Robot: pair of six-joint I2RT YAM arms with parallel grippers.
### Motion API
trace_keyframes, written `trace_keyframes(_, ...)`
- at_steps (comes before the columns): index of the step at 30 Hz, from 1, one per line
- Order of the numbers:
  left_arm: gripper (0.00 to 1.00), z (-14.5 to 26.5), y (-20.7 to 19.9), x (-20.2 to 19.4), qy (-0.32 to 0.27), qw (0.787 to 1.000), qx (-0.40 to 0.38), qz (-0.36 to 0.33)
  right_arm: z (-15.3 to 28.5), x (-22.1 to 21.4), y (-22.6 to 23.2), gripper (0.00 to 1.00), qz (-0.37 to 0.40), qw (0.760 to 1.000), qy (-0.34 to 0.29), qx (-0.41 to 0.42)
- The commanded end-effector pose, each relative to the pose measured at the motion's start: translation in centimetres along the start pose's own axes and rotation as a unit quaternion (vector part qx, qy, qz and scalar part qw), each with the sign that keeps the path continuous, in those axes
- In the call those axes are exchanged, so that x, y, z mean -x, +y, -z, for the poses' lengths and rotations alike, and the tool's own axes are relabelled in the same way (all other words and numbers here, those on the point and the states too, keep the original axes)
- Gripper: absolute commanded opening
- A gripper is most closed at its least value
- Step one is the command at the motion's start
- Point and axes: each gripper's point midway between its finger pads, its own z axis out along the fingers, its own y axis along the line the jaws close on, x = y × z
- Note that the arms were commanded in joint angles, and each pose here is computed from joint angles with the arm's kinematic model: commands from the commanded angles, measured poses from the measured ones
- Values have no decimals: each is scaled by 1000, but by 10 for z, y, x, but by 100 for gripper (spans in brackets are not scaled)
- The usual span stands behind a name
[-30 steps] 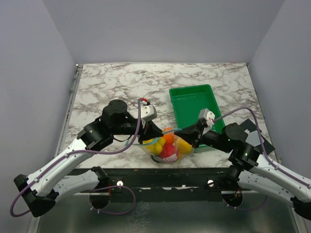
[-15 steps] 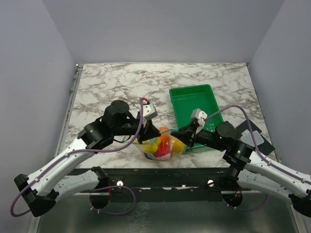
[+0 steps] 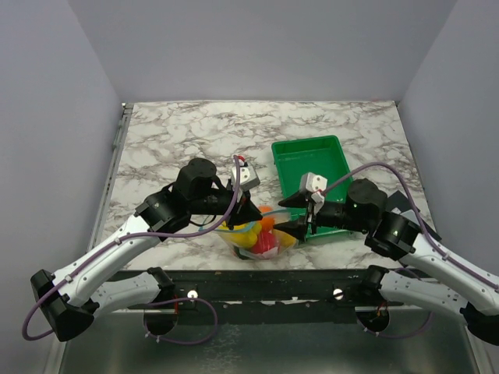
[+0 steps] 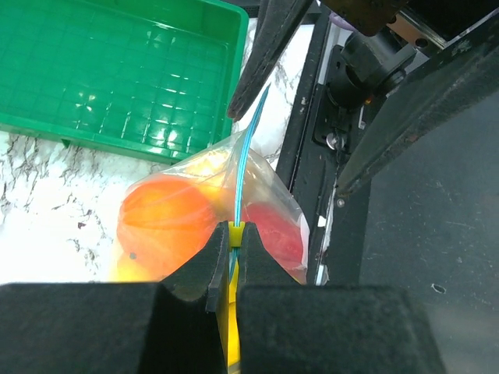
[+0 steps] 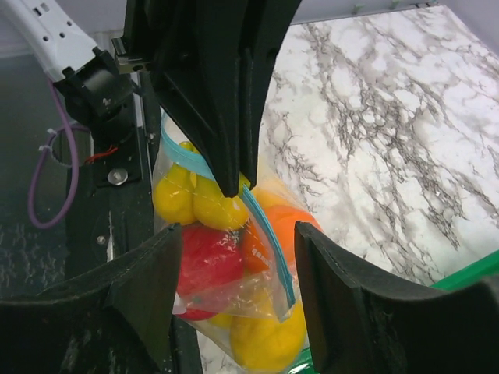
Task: Place the food in the zip-top bag and seal the zipper
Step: Zip the zipper food storage bag at the center of the board.
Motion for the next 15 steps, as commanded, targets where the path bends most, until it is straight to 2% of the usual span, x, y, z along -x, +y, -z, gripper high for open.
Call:
trace_keyframes(1,0,2,-10,7,-4,1000,-26,-6,0,-8,12,65,24,997,56,56)
trace_keyframes(8,0,2,-16,3,-1,999,-45,-5,-12,-11,13,65,48,989,104,96)
trace_keyframes(15,0,5,-18,3,-6,999,-45,-10,-23,-28,16,63,37,985,124,118)
